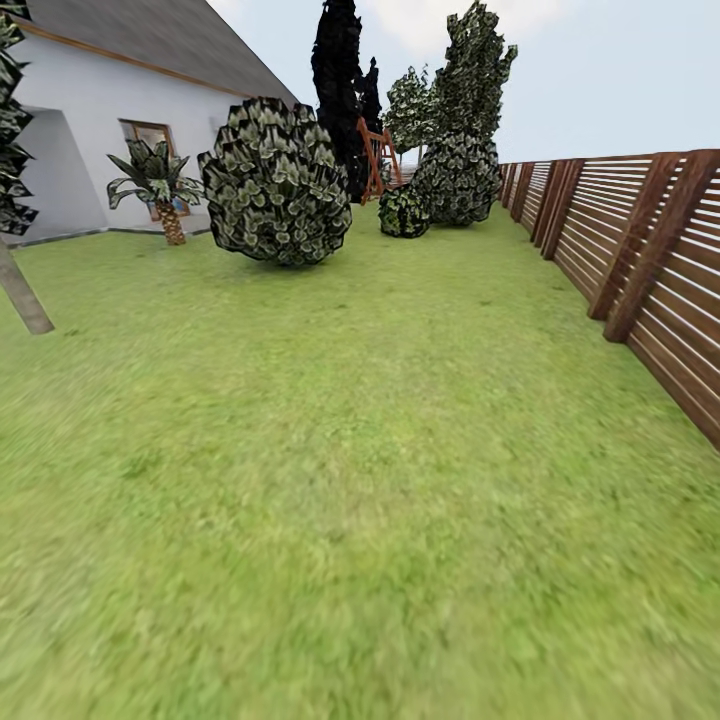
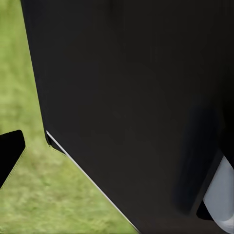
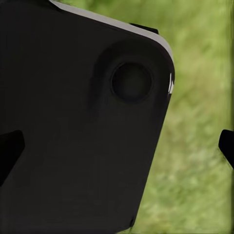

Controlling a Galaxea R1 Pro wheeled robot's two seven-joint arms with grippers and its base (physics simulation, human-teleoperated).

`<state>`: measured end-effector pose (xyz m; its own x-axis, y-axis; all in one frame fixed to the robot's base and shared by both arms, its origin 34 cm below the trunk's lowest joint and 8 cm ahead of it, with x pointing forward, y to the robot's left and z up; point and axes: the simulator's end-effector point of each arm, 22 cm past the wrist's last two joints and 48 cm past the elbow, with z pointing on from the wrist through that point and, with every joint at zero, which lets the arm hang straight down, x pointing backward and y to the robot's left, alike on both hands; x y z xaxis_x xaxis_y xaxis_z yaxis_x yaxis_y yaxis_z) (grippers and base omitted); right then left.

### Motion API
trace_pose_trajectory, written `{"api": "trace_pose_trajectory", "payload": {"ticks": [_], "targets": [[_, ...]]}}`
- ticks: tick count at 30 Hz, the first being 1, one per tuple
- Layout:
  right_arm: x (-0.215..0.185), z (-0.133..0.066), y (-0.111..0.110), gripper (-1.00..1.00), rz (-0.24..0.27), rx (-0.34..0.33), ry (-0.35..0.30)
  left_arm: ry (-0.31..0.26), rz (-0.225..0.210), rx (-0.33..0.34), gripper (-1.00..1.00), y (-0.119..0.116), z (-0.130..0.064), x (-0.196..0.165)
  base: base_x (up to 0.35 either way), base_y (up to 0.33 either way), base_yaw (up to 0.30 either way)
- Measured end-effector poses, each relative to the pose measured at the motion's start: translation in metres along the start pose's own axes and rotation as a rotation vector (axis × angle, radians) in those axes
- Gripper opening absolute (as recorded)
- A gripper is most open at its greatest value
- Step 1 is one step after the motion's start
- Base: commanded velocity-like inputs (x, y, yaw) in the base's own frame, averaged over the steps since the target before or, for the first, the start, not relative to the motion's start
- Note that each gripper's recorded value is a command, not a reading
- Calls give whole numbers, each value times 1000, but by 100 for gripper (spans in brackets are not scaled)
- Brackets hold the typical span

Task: Take the three Easter eggs out of the wicker basket on the lawn in the garden, then place them on the lawn next to a single tree (choose any tree) so that all three eggs are next to the same tree and none are left in the basket.

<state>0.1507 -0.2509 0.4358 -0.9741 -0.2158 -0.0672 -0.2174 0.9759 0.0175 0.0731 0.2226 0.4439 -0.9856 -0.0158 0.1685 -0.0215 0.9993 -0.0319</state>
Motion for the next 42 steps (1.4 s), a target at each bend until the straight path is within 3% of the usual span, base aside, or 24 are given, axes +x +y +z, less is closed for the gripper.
{"api": "trace_pose_trajectory", "payload": {"ticks": [42], "targets": [[0,0,0,100,1,0,0,0,0,0,100,0,0,0,341,0,0]]}}
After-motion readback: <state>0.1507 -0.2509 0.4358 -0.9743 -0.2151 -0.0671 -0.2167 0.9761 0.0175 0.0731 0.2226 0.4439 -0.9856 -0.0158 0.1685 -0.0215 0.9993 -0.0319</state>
